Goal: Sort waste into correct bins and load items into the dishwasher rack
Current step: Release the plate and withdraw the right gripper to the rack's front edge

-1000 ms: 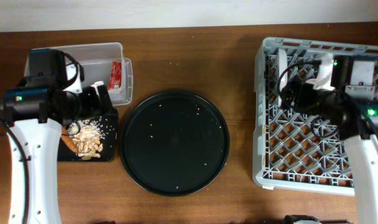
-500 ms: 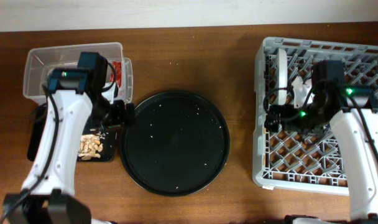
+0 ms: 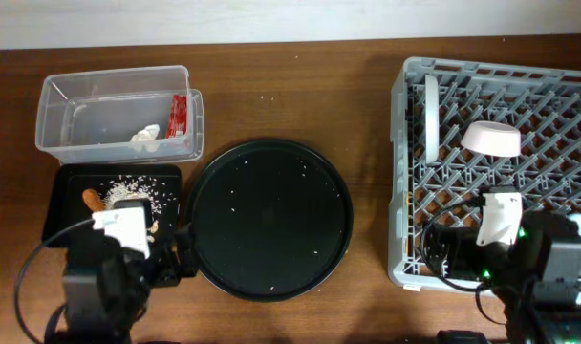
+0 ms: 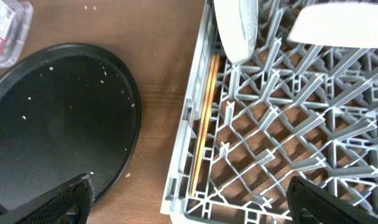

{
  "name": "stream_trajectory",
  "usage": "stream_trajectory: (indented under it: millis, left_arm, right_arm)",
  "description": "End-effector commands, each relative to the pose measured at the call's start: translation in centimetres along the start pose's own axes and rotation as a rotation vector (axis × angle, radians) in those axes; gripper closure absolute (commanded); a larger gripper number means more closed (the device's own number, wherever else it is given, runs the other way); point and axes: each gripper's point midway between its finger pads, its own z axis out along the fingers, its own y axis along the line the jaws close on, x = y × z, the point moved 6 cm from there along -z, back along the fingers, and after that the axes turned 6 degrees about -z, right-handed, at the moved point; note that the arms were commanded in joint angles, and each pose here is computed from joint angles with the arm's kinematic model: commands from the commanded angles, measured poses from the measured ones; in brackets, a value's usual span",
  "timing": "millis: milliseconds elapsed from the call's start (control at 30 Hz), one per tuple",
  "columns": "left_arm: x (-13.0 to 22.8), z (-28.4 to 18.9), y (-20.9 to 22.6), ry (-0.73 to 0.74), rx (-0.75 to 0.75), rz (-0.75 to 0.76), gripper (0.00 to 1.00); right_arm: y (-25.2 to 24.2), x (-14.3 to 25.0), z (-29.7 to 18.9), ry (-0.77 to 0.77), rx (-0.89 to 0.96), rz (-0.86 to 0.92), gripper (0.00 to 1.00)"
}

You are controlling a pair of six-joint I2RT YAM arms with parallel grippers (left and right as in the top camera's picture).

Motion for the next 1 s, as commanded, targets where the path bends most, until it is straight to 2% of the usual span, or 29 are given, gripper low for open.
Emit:
stream_trajectory:
  millis: [0,500,600,800,967]
  left_arm:
    - [0.3,-0.6,0.1,-0.031,0.005,0.011,0.01]
    - [0.4,-0.6,0.1,-0.030,0.005,0.011,0.01]
    - [0.4,-0.6,0.1,-0.030,0.005,0.011,0.01]
    - [0.3,-0.6,0.1,-0.031,0.005,0.011,0.01]
    - [0.4,-0.6,0.1,-0.030,0.005,0.011,0.01]
  right_arm:
    - [-0.3,0.2,0.2,0.007,0.023,-0.002,0.01]
    - [-0.1,0.2,0.0,-0.003,0.016,-0.013,0.02]
    - [0.5,0.1,-0.6,-0.119,0.011,-0.064,0.02]
    - [1.7,1.8,2.2,-0.515,-0.043,-0.174,0.02]
    - [0.8,3.1,4.4,-0.690,0.025,-0.175,0.02]
